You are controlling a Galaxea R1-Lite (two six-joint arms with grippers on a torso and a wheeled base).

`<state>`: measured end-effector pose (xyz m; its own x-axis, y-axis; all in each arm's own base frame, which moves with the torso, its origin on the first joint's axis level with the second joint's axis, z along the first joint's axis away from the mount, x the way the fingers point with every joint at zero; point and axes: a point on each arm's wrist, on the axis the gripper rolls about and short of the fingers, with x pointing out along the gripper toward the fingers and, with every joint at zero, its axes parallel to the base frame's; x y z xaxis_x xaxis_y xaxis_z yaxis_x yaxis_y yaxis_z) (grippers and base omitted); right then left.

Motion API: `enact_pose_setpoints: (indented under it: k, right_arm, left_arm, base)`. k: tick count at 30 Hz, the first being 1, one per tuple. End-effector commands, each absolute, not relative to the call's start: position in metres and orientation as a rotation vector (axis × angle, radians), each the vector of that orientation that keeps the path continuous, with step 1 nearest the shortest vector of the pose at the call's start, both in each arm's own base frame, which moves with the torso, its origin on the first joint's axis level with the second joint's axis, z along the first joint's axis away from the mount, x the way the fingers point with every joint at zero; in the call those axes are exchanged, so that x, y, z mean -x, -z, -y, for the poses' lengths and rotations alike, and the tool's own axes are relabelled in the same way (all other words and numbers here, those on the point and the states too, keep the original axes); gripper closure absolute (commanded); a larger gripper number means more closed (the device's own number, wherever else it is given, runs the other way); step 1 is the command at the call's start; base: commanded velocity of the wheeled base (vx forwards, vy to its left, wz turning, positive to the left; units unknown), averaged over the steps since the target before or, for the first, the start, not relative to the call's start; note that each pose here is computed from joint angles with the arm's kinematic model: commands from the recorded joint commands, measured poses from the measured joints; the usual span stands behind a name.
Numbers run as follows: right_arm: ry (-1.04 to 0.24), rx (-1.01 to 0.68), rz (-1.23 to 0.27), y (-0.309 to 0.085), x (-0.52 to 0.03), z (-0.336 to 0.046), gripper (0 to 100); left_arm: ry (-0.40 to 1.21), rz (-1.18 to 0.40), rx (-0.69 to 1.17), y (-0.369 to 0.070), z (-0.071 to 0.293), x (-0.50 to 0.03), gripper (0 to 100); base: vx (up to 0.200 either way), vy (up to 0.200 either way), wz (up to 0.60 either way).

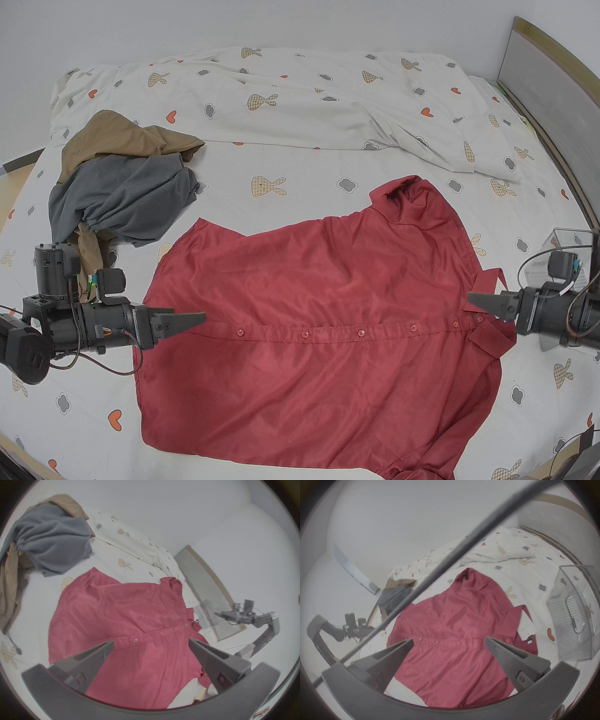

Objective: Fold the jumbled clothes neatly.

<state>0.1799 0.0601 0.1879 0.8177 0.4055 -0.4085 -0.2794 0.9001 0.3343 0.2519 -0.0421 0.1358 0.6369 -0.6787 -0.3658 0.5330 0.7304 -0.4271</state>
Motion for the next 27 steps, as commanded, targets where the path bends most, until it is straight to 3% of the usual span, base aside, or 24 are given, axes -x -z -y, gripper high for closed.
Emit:
enact_pose_setpoints:
  k: [1, 5, 13, 16, 20, 27]
  right_arm:
    - [-0.421, 0.025, -0.678, -0.134, -0.153, -0.137, 0]
    - [-0.485, 0.194, -0.746, -0.108, -0.135, -0.163, 0]
    - [-0.675, 0.428, -0.813, -0.076, -0.076, -0.165, 0]
    - [-0.65, 0.508, -0.806, -0.068, -0.071, -0.163, 0]
    - [-0.509, 0.686, -0.718, -0.06, -0.072, -0.157, 0]
    - [-0.544, 0.753, -0.662, -0.062, -0.064, -0.157, 0]
  left_arm:
    - [0.54, -0.482, 0.056, -0.155, 0.085, -0.22, 0]
    - [0.399, -0.521, -0.098, -0.147, 0.094, -0.211, 0]
    - [0.412, -0.562, -0.151, -0.134, 0.091, -0.201, 0]
    - [0.419, -0.568, -0.174, -0.132, 0.09, -0.2, 0]
    - [0.448, -0.579, -0.249, -0.125, 0.09, -0.192, 0]
    - [0.42, -0.598, -0.417, -0.114, 0.087, -0.188, 0]
  base:
    - [0.0, 0.0, 0.0]
    - [0.0, 0.0, 0.0]
    - [0.0, 0.0, 0.0]
    - [0.0, 0.0, 0.0]
    - [0.0, 0.0, 0.0]
    - [0.0, 0.0, 0.0]
